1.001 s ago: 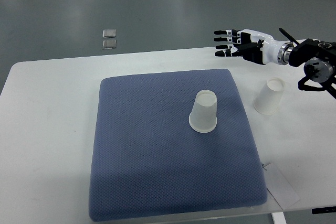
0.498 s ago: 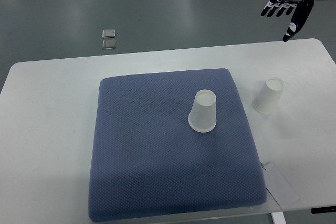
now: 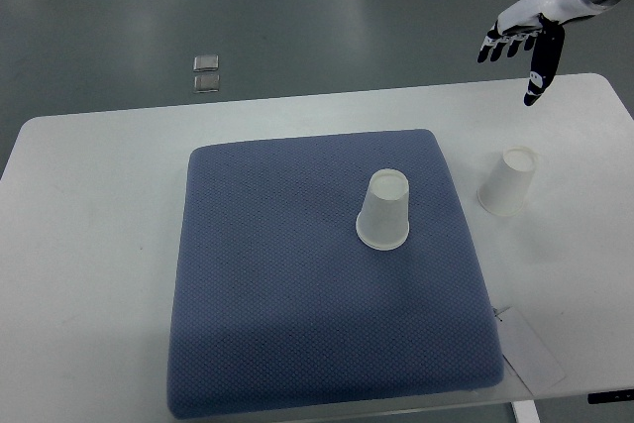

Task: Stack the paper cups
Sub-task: 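Lower the right hand around the white paper cup beside the pad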

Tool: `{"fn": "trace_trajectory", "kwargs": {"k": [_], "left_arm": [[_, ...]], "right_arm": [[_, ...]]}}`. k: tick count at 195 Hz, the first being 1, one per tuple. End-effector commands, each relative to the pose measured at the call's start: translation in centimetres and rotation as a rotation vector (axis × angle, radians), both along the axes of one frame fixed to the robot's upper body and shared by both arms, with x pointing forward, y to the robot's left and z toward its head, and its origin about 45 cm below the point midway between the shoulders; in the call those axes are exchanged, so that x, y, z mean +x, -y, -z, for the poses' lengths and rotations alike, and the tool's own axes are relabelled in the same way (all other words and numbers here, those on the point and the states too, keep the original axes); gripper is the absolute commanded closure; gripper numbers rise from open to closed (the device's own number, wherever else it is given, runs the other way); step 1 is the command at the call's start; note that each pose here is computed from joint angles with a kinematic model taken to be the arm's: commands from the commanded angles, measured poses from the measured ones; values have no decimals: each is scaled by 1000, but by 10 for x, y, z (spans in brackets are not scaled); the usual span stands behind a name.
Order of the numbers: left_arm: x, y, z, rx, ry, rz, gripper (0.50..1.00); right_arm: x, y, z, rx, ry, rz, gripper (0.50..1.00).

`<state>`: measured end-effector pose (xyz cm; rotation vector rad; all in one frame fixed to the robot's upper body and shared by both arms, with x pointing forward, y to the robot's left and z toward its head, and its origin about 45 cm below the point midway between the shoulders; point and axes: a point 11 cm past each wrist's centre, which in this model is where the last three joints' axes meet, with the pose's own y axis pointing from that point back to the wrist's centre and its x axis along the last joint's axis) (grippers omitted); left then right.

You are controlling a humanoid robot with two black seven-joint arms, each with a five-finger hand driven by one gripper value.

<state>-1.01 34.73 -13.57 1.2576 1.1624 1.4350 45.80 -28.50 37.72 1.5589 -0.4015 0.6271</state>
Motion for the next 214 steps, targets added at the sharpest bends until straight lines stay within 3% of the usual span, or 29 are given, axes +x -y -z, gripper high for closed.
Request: {"fn": "trace_trajectory", "kwargs": {"k": [1, 75, 214], "left_arm": [[0, 0, 0, 0, 0, 0, 500], [0, 0, 0, 0, 0, 0, 500], [0, 0, 0, 0, 0, 0, 500]], "right_arm": [[-3, 4, 15, -17, -27, 2, 585], [-17, 21, 70, -31, -137, 29, 585], [-16, 28, 136, -24, -63, 85, 587]]}}
